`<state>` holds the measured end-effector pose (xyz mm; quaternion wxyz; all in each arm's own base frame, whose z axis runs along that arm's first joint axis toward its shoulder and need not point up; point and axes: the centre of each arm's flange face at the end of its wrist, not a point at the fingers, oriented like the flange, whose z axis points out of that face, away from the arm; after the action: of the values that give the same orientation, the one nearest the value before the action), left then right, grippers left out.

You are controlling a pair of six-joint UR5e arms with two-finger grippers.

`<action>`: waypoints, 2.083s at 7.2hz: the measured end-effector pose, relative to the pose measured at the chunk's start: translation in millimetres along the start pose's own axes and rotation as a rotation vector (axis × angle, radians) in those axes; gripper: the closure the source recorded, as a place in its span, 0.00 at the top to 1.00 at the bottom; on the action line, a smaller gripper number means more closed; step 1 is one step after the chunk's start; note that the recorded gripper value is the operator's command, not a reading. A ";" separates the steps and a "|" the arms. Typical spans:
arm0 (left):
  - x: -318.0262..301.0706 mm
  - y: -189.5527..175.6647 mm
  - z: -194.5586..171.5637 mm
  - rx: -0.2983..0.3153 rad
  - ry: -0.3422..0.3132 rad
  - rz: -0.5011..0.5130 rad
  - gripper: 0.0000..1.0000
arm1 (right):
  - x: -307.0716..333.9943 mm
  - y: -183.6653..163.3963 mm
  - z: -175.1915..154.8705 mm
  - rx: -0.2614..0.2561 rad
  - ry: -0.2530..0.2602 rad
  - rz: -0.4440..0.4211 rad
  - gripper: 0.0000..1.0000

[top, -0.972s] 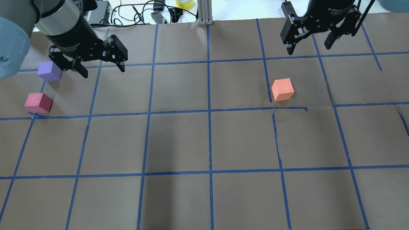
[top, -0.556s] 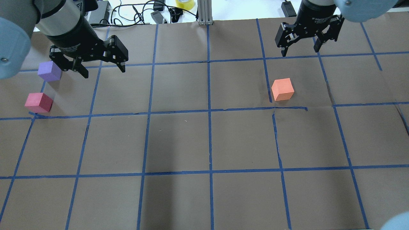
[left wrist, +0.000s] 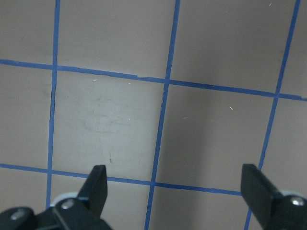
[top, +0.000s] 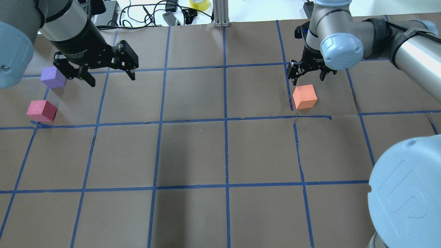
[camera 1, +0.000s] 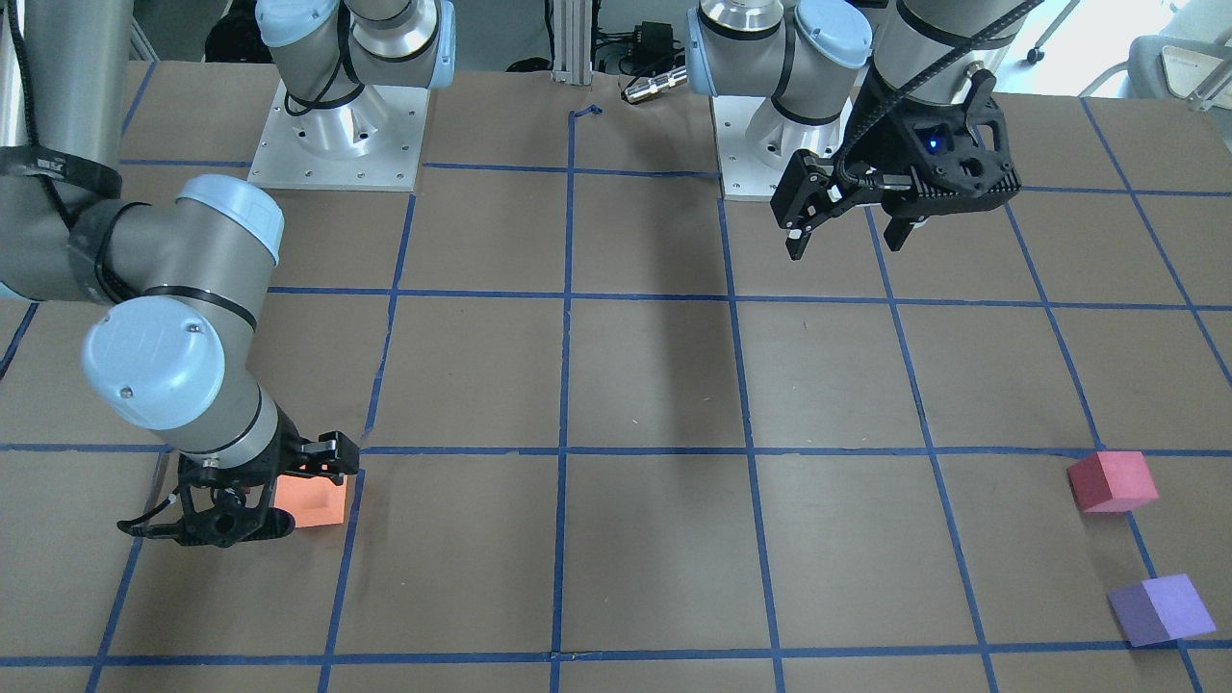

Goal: Arrange blocks in a line
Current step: 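Lower the right gripper over the orange cube and close on it, then carry the orange cube with the right gripper toward the table center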

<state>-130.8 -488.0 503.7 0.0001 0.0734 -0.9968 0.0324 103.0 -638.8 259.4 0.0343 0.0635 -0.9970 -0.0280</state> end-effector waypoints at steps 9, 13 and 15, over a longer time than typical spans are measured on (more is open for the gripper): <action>-0.4 0.2 -0.6 0.002 -0.002 -0.002 1.00 | 2.5 -9.0 25.7 0.067 0.005 -0.041 0.20; -1.0 1.4 0.1 -0.004 -0.004 -0.002 1.00 | -95.6 -25.5 -27.6 0.134 -0.059 0.115 0.19; -2.1 1.7 0.0 -0.007 -0.005 -0.005 1.00 | -182.0 -43.2 -22.4 0.138 -0.092 0.189 0.19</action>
<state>-129.0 -486.0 503.6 -0.0021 0.0761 -0.9967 0.0289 290.0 -659.3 267.3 -0.0132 -0.0298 -0.9986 0.0413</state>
